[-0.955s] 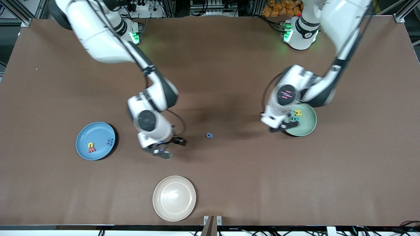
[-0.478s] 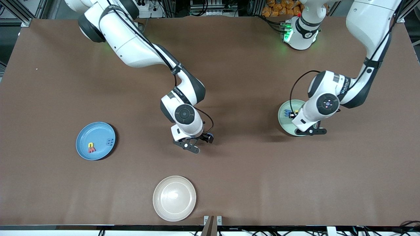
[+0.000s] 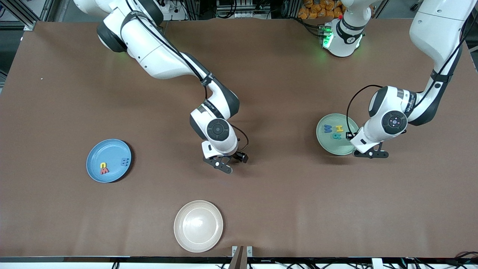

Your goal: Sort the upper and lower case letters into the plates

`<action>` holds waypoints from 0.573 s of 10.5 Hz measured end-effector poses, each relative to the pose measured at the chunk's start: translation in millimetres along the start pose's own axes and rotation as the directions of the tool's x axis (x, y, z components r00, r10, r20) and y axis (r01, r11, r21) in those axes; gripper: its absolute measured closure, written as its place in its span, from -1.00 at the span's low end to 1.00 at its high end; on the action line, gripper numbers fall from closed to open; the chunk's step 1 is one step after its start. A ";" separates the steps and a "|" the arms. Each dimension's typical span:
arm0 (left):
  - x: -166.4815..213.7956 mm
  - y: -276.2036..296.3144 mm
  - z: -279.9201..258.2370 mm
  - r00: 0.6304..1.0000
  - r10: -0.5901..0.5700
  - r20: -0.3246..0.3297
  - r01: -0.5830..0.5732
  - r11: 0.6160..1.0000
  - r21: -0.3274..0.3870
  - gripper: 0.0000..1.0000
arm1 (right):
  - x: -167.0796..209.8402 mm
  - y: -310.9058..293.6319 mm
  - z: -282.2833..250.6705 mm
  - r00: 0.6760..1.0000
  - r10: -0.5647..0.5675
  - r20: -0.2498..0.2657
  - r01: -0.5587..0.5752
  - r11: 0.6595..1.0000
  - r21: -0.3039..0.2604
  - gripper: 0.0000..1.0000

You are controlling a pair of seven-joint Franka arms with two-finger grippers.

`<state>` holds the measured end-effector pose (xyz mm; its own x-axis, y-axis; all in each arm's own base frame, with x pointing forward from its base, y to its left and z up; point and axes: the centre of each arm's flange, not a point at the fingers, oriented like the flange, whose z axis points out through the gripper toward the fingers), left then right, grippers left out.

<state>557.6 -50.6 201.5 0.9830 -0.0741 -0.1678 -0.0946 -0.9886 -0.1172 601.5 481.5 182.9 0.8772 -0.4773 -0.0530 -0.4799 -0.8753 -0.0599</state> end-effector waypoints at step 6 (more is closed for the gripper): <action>4.8 4.1 -10.1 1.000 -0.017 -0.026 0.017 1.000 -0.002 -1.00 | -9.0 -2.6 11.9 1.000 0.000 0.007 0.000 1.000 -0.010 -0.97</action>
<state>563.5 -56.3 210.0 0.9882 -0.0611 -0.1402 -0.0780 -0.9899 -0.1184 594.6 489.0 171.8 0.8772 -0.4764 -0.0596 -0.4793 -0.8762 -0.0499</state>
